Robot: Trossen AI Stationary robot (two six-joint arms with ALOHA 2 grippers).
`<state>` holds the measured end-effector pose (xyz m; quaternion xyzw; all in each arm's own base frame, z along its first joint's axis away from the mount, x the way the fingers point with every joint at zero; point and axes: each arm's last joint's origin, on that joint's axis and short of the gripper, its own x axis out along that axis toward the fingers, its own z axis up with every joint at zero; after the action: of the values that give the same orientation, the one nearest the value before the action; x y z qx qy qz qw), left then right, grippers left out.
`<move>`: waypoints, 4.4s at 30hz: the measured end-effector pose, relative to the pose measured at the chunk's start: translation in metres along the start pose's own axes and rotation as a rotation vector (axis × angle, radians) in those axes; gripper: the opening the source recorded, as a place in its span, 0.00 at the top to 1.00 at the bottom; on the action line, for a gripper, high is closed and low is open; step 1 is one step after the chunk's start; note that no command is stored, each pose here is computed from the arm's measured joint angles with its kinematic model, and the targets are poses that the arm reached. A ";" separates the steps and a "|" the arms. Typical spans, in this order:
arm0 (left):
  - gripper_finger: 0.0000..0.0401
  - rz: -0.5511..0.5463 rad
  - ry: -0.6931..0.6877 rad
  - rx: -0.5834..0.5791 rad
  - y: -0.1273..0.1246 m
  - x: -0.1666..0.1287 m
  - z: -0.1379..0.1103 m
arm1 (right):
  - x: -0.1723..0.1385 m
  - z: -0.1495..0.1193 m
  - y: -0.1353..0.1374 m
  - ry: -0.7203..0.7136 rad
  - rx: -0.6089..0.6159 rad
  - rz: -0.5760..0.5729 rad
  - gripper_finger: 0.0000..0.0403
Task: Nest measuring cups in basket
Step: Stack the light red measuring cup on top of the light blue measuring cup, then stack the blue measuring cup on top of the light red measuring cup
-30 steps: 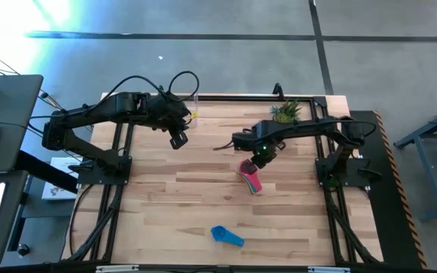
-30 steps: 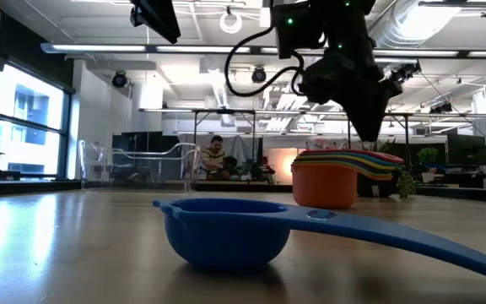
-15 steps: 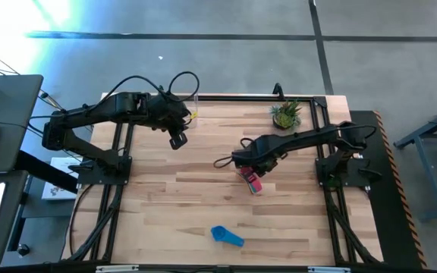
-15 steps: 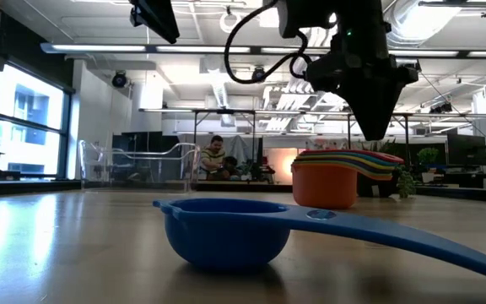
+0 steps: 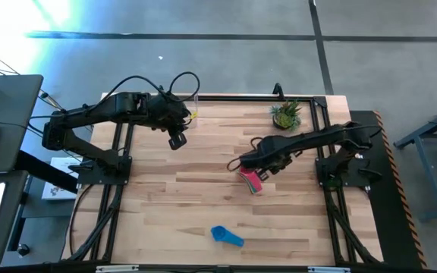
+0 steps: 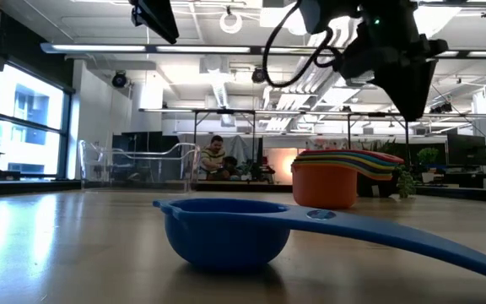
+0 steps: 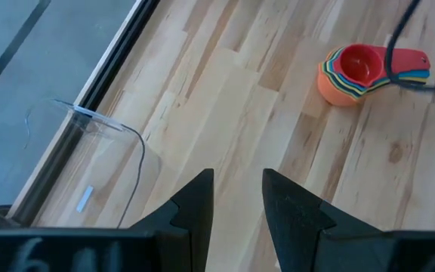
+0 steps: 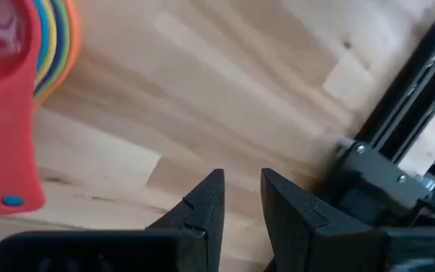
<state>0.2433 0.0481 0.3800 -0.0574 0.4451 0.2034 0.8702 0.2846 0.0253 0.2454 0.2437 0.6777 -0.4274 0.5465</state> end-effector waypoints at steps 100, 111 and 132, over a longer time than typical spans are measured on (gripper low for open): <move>0.74 -0.080 0.038 -0.567 -0.036 -0.008 -0.009 | 0.012 -0.036 -0.073 -0.353 0.028 0.694 0.80; 0.74 -0.181 -0.058 -0.831 -0.070 -0.010 -0.002 | 0.004 -0.036 -0.105 -0.510 -0.203 0.670 0.80; 0.74 -0.317 0.023 -0.965 -0.189 0.059 -0.008 | 0.008 -0.029 -0.115 -0.581 -0.431 0.553 0.80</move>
<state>0.3451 -0.1082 0.3127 -0.5219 0.2958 0.2505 0.7599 0.1751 -0.0109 0.2754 0.1661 0.4791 -0.1650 0.8460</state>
